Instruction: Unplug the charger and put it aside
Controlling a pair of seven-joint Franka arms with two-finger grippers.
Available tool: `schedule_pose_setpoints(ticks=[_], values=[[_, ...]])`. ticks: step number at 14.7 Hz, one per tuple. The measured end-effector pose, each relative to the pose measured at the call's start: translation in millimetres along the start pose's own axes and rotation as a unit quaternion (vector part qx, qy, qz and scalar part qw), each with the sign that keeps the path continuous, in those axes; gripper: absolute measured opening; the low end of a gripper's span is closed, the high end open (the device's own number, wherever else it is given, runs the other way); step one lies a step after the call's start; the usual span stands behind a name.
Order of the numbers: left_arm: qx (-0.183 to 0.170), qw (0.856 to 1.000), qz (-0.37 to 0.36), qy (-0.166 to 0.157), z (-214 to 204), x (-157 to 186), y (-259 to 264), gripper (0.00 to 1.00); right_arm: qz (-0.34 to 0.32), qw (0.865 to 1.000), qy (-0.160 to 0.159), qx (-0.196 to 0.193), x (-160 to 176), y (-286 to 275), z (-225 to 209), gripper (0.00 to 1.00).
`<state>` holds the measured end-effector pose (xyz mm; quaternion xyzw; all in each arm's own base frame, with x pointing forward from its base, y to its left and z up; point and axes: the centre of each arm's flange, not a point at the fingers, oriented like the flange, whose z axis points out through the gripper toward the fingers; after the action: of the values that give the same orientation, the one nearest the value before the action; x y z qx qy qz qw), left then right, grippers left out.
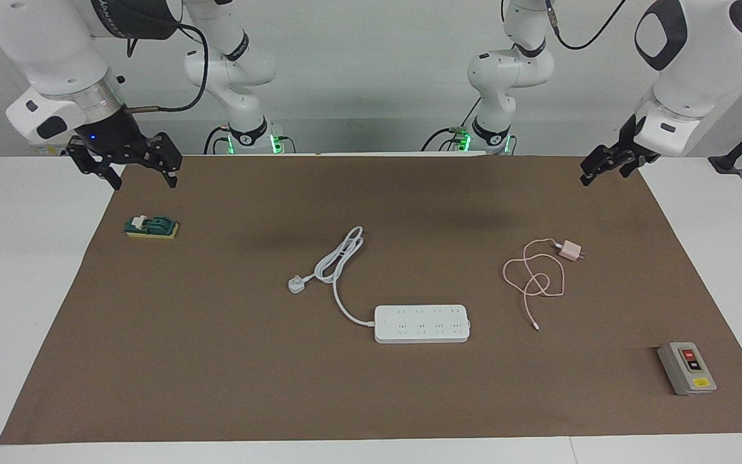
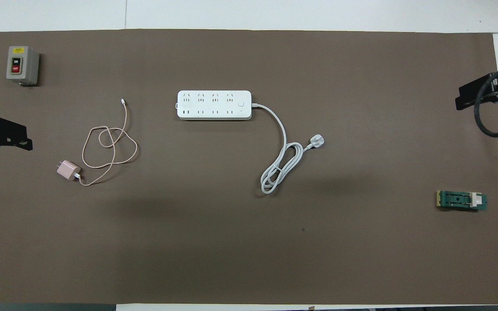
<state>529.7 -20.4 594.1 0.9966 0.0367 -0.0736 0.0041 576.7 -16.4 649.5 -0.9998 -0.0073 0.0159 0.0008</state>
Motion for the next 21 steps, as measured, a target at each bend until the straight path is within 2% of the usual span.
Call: schedule_pose_setpoints(ticks=[6,10,16,21], values=[[0.011,0.997,0.071,-0.008,-24,2,2,1.00,-0.007,1.000,-0.002,0.007,-44,25,13,1.00],[0.014,0.995,0.095,-0.015,-18,10,3,1.00,-0.013,1.000,0.007,-0.016,-46,20,24,1.00],[0.014,0.992,0.123,-0.011,-2,21,9,1.00,-0.013,1.000,0.013,-0.019,-48,15,31,1.00],[0.016,0.995,0.097,-0.007,9,26,28,1.00,-0.017,1.000,0.013,-0.019,-50,5,30,1.00]])
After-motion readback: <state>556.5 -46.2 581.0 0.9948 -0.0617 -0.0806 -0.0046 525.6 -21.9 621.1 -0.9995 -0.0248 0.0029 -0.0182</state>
